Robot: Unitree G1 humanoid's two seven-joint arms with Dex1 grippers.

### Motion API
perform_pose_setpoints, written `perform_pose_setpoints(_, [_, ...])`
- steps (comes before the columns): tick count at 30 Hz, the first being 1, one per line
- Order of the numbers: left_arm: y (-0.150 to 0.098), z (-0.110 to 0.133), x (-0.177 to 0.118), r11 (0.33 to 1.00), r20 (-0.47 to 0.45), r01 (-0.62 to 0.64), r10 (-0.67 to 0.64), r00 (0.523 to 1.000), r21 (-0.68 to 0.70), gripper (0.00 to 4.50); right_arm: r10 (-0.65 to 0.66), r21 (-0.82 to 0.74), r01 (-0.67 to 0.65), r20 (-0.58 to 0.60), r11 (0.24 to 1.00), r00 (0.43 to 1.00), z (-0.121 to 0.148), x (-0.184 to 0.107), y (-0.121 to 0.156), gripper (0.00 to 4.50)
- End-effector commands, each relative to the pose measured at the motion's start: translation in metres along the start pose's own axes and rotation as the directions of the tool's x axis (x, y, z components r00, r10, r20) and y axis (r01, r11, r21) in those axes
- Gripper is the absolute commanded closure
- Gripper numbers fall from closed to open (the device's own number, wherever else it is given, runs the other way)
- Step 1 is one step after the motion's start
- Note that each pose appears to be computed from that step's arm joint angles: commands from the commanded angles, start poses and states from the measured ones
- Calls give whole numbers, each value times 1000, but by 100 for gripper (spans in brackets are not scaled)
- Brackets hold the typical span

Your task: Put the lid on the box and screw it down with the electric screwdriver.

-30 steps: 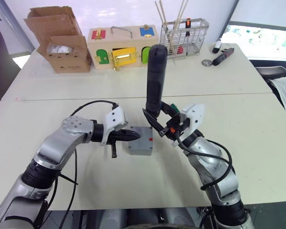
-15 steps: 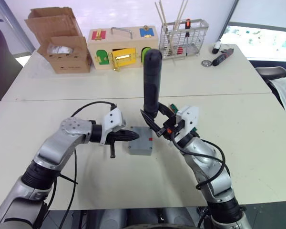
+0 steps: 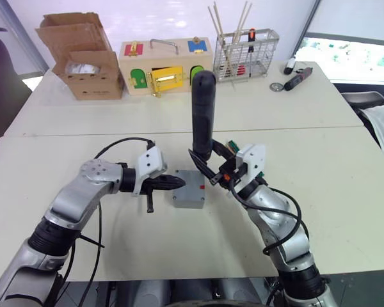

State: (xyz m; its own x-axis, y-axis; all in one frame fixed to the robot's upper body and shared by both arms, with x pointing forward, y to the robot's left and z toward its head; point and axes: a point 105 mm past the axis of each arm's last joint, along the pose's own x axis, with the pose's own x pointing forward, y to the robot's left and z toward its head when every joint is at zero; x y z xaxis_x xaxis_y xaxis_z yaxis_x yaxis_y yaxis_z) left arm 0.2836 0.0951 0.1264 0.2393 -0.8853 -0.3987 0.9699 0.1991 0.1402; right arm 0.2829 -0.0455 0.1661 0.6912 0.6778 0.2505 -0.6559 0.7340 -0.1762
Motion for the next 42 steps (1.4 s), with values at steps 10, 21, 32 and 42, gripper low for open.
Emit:
perform_pose_setpoints(10, [-4,-17,8,1000,-91,15,-16,996,-7,450,45,21,-42,-135,999,990,-31,-12,6,261])
perform_pose_setpoints(21, [-6,-14,10,1000,-94,21,-21,995,-5,450,94,34,-89,-230,995,969,-47,-22,11,261])
perform_pose_setpoints(32, [-7,-11,10,1000,-90,18,-18,996,-3,450,58,38,-48,-324,998,944,-65,-27,5,261])
perform_pose_setpoints(42, [-7,-10,10,1000,-90,15,-15,996,0,450,20,38,-6,-371,999,928,-76,-34,-4,261])
